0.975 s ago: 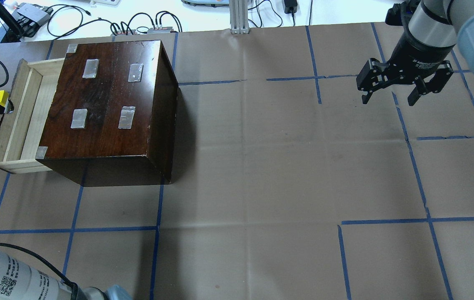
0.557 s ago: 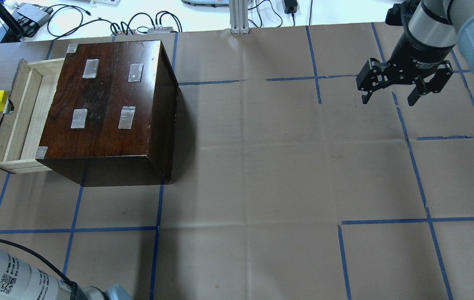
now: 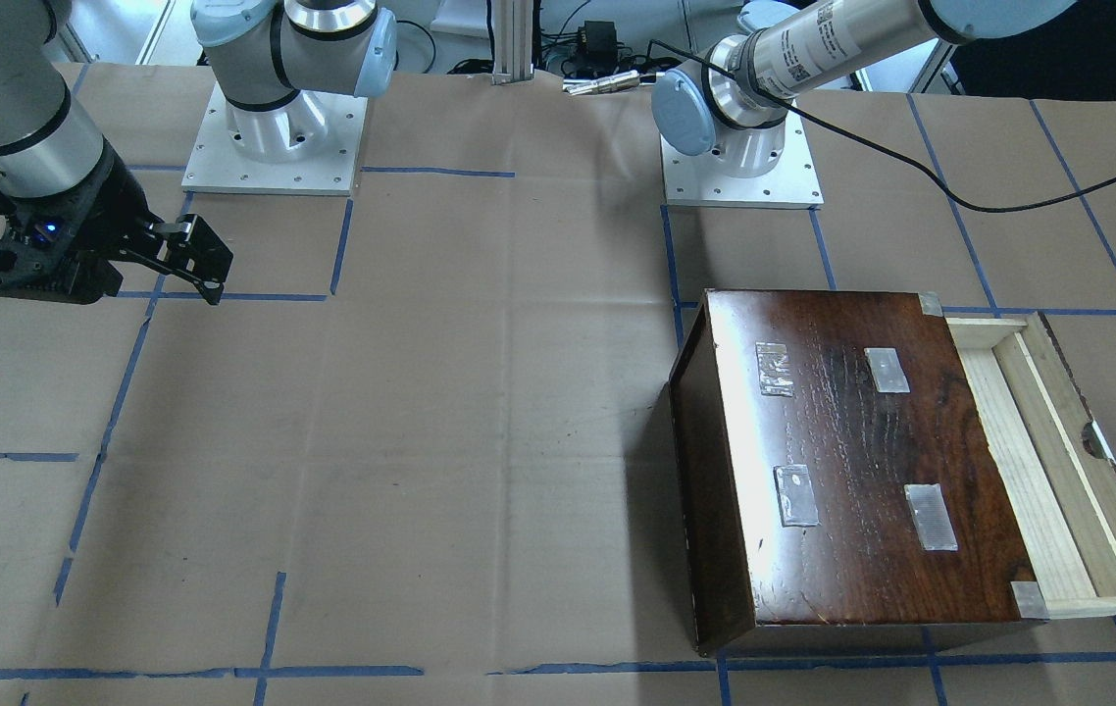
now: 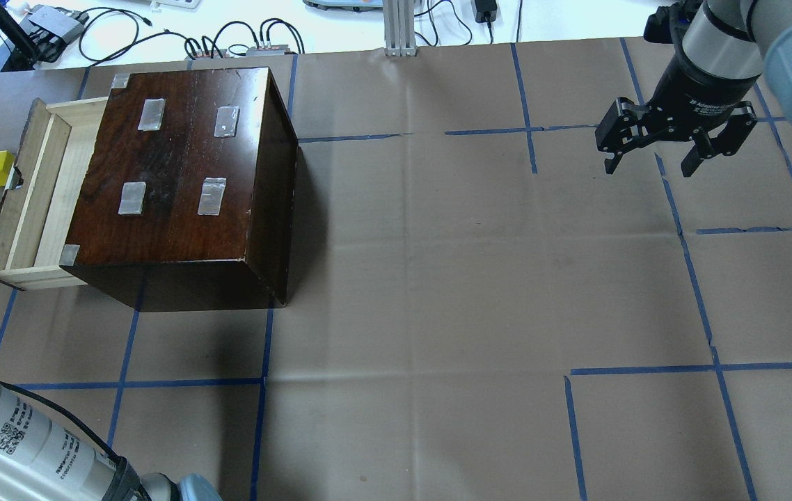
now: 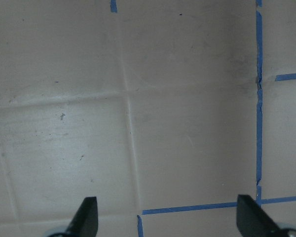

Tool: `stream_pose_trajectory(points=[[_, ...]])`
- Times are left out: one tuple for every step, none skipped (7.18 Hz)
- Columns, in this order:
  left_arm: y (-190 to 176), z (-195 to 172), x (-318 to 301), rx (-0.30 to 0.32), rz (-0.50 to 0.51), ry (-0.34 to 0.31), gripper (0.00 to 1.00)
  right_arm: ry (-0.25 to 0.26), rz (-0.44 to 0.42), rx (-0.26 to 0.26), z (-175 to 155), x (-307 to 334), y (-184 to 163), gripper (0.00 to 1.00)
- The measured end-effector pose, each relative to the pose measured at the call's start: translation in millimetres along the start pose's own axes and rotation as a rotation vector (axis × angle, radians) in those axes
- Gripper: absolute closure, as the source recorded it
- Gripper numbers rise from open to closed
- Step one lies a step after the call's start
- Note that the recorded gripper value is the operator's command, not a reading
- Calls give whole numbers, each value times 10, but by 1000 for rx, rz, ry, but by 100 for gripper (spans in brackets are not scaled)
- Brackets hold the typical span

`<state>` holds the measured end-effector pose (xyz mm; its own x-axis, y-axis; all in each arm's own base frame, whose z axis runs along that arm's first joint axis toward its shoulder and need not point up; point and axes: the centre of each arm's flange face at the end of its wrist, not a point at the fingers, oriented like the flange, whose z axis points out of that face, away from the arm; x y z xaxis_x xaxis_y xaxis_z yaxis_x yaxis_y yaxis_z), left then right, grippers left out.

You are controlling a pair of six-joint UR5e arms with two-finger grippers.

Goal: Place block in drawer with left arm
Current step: 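Release the handle and grasp the yellow cube with the left gripper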

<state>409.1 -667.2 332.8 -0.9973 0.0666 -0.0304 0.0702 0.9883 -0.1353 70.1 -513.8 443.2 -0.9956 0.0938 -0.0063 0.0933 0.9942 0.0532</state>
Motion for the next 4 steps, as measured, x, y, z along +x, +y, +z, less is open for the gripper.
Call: stream_pose_trajectory(points=[[-66, 117, -191, 7, 5, 16, 2, 0, 0, -1, 1, 0, 1, 0], [-131, 205, -355, 11, 10, 26, 2, 0, 0, -1, 1, 0, 1, 0], [-201, 287, -473, 14, 15, 29, 2, 0, 0, 0, -1, 0, 0, 0], [-273, 389, -544, 15, 20, 32, 2, 0, 0, 1, -2, 0, -1, 0]])
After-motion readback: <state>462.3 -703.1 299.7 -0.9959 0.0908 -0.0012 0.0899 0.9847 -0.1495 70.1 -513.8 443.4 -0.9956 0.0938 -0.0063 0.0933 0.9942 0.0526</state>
